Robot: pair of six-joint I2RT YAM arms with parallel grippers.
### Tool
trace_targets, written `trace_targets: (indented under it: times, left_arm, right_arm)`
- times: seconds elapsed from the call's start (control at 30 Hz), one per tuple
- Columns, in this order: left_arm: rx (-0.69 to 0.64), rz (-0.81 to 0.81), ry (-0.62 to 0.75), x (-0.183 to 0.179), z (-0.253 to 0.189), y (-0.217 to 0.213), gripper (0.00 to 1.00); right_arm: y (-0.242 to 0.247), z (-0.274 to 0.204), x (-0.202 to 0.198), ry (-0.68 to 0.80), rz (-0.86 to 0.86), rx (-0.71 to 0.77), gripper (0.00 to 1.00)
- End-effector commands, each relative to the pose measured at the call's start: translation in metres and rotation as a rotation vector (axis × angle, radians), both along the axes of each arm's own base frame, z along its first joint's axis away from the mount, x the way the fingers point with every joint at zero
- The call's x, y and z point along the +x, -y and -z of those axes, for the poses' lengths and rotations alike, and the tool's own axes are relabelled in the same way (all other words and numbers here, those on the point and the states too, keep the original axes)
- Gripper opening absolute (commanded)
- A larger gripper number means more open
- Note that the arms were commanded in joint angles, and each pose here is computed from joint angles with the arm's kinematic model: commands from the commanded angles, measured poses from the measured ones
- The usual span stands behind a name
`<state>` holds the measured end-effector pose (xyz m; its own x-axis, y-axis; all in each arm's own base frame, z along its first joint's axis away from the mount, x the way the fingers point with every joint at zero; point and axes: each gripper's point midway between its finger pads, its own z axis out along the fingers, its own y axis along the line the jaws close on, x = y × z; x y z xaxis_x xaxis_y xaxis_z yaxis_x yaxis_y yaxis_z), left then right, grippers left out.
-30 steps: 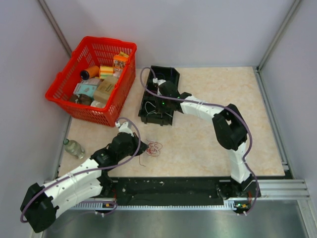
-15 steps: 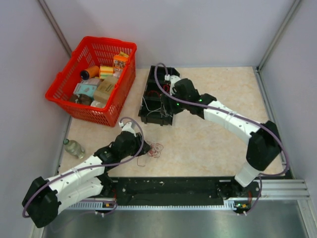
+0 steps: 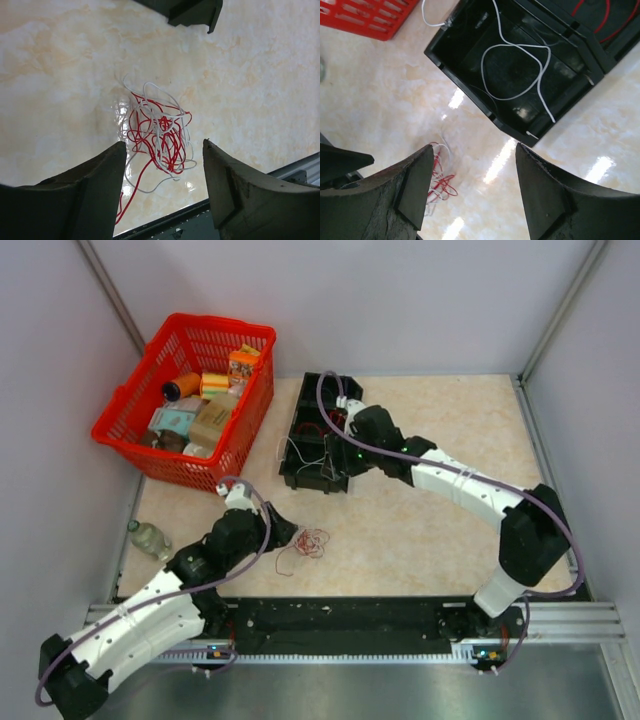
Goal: Untangle the cables
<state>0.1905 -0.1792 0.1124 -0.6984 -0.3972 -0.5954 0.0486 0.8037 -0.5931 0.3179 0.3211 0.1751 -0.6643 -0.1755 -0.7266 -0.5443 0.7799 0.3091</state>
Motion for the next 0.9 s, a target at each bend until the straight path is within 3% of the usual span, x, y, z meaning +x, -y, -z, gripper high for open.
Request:
trace_targets:
  times: [0.0,0.17,0.3,0.47,0.87]
  left_arm:
    - [0.036,-0.108,0.073,0.005,-0.019,-0.028,0.68]
    - [0.051,-0.269,0.059,0.004,-0.019,-0.058,0.63]
    - [0.041,-0.295,0.065,0.002,-0.018,-0.064,0.62]
    - [0.036,-0.262,0.057,-0.001,-0.017,-0.059,0.62]
    - [-0.020,-0.212,0.042,-0.002,-0.010,-0.044,0.63]
  right_arm:
    - [-0.040,-0.026,0.009,-0.026,-0.014,0.196,0.65]
    - [-0.075,-0.022,0.031,-0.092,0.088,0.317,0.64]
    - [-0.113,-0.016,0.058,-0.139,0.144,0.462,0.61]
    - [-0.149,-0.015,0.084,-0.113,0.128,0.475,0.55]
    - [-0.169,0.020,0.106,-0.120,0.142,0.397,0.45]
